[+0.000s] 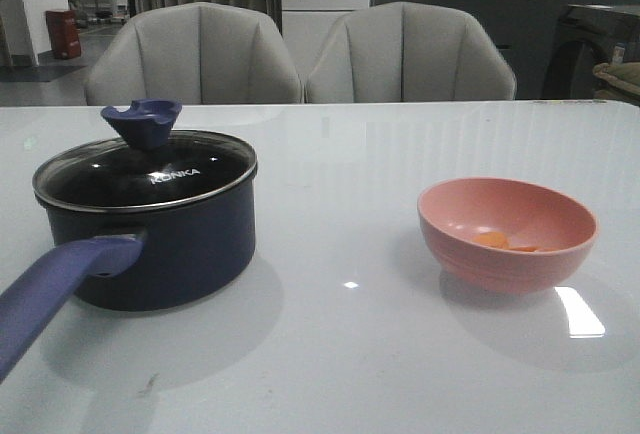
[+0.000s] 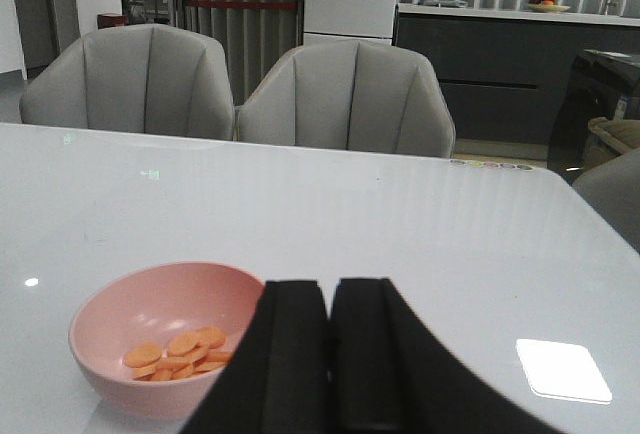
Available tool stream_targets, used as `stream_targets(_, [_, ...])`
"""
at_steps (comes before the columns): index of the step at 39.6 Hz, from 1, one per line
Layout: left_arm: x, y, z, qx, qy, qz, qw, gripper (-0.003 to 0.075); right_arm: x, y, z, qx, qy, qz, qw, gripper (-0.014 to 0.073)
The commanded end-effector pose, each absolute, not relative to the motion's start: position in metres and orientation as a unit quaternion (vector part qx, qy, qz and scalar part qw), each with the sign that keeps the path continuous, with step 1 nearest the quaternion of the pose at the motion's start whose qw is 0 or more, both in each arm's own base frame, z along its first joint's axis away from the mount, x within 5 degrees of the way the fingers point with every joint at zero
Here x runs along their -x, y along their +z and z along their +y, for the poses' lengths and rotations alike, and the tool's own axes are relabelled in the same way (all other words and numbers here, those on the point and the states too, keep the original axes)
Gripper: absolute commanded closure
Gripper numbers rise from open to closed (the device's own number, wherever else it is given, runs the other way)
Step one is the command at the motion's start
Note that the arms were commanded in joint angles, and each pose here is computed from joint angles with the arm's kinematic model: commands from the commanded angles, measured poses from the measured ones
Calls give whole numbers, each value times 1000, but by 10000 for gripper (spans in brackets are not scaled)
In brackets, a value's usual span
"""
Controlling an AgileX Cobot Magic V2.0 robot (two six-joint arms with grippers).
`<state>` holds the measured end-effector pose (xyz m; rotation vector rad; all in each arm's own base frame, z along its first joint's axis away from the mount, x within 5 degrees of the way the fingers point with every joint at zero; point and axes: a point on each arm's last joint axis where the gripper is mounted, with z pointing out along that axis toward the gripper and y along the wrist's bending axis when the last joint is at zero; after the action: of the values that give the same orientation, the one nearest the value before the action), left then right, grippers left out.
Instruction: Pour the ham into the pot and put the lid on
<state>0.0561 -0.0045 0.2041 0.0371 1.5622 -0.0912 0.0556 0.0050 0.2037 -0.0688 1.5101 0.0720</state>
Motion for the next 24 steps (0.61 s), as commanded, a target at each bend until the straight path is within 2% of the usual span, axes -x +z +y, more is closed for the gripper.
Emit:
stream_targets(1, [-55,206,-5,-14,-52,662,747,606,-55,208,5,30,31,656,753,459])
stream_targets(7, [-53,219,-5,-14,-56,609,791,606,-55,208,5,30,31,656,753,459])
stream_targets(12, [-49,238,-5,-14,-58,584,810,606,-55,208,5,30,31,656,753,459])
stream_targets(18, [-47,267,-4,-13,-57,592,804,606,-55,208,5,30,31,656,753,459])
stream_targets(24, [-52,296,-5,-12,-54,630,775,606,-55,208,5,30,31,656,753,459])
